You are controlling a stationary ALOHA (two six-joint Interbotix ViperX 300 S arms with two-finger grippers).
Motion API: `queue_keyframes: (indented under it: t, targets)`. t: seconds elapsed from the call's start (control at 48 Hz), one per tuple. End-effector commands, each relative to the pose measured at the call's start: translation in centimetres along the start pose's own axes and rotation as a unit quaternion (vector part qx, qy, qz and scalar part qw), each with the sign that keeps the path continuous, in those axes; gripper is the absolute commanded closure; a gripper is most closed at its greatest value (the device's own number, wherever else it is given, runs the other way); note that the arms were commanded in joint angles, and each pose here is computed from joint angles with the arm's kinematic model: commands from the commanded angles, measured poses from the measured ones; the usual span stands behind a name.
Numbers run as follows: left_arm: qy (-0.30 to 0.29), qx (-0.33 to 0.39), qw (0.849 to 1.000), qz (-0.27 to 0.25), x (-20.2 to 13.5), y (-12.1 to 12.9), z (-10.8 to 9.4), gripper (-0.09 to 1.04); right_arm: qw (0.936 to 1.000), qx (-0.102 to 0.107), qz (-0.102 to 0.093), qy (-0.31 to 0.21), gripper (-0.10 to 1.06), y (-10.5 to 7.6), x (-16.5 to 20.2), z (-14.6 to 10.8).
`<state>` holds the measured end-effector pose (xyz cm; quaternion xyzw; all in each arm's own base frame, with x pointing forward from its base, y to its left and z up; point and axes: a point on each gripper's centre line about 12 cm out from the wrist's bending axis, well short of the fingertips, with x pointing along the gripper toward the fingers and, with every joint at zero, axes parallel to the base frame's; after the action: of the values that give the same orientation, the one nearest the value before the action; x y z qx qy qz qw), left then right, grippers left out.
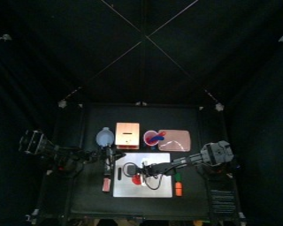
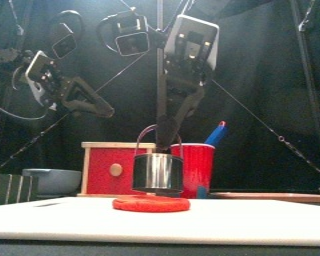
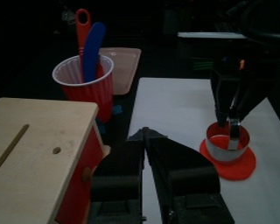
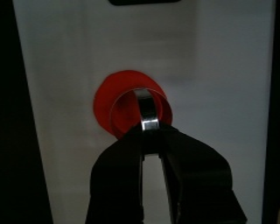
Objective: Get the cutter from the drawer then cut the dough then place the extra dough in the bowl
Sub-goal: Cut the dough
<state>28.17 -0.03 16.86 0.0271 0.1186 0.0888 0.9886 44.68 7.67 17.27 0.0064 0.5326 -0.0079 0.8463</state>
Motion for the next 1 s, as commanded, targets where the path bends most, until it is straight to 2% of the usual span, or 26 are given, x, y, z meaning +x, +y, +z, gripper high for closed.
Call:
queue_keyframes:
  t: [0.021,0.854,1.0]
  targets:
    - [-0.004,-0.005,1.000,0.004,0.2,0.1,0.3,0.48,0.9998,-0.001,0.006,-0.019,0.52,0.4,-1.1,0.9]
    - [0.004,-0.013,1.000,0.010,0.2,0.2,0.1,0.48,0.9998,-0.002,0.003,-0.019,0.52,0.4,-0.2,1.4]
    - [0.006,-0.013,1.000,0.008,0.2,0.1,0.0,0.48,0.9999,-0.005,-0.001,-0.013,0.48,0.2,0.0,1.0]
